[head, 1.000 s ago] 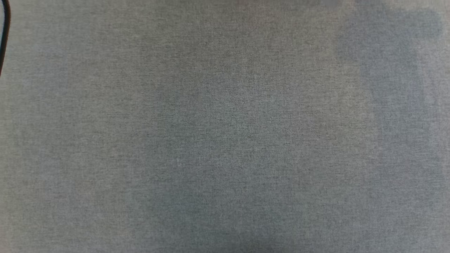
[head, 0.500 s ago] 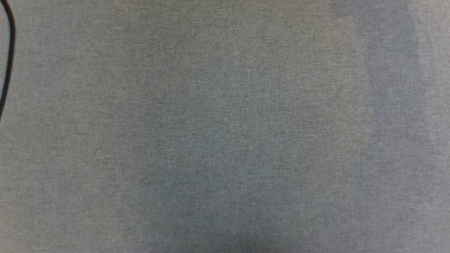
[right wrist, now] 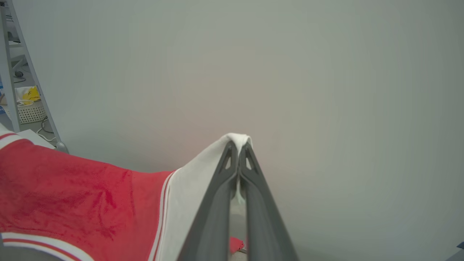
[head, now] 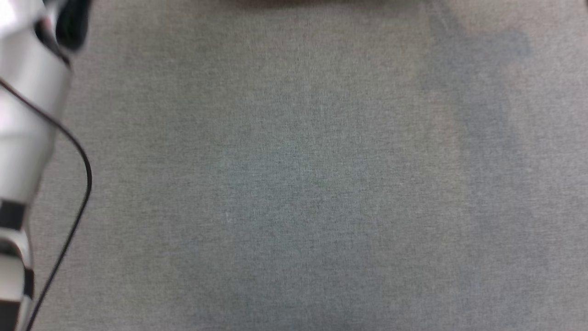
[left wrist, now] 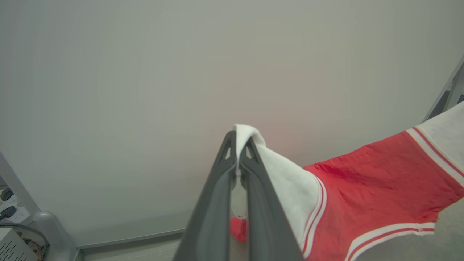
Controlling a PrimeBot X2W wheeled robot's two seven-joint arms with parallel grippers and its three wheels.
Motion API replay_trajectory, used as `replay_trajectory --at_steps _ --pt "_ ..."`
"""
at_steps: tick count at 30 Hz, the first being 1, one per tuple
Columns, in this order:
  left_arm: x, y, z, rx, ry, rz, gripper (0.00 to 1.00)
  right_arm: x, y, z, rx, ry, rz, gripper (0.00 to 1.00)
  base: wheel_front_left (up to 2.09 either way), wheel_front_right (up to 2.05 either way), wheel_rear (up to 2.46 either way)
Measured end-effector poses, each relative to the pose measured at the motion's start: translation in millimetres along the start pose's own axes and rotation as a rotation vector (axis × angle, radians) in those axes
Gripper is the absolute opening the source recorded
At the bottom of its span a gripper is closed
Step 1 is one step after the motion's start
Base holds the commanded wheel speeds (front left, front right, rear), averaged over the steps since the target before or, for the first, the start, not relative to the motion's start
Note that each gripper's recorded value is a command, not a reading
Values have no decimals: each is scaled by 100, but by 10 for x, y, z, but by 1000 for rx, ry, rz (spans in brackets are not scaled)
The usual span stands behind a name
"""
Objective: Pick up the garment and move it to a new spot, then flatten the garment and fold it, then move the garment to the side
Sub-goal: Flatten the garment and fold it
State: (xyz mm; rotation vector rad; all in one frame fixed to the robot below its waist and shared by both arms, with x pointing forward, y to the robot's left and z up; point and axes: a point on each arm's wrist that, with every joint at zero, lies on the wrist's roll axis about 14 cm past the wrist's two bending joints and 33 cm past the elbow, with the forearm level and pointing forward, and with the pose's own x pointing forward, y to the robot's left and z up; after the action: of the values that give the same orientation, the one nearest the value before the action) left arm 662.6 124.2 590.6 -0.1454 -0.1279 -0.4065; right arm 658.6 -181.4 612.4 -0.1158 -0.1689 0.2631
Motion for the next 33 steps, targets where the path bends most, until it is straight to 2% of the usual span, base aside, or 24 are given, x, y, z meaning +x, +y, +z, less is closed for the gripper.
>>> replay_trajectory --at_steps 6,15,23,33 --pt "-577 -22 -386 -57 89 38 0 -559 42 -364 45 95 -3 0 0 0 0" --pt "-1581 -59 -773 -123 213 127 0 -1428 162 -672 142 174 -38 0 0 0 0" --pt "-2454 -167 -853 -140 276 191 0 -2332 179 -919 198 277 -99 0 0 0 0" --pt "-3238 -399 -832 -188 309 256 0 -3244 296 -1066 268 398 -149 0 0 0 0"
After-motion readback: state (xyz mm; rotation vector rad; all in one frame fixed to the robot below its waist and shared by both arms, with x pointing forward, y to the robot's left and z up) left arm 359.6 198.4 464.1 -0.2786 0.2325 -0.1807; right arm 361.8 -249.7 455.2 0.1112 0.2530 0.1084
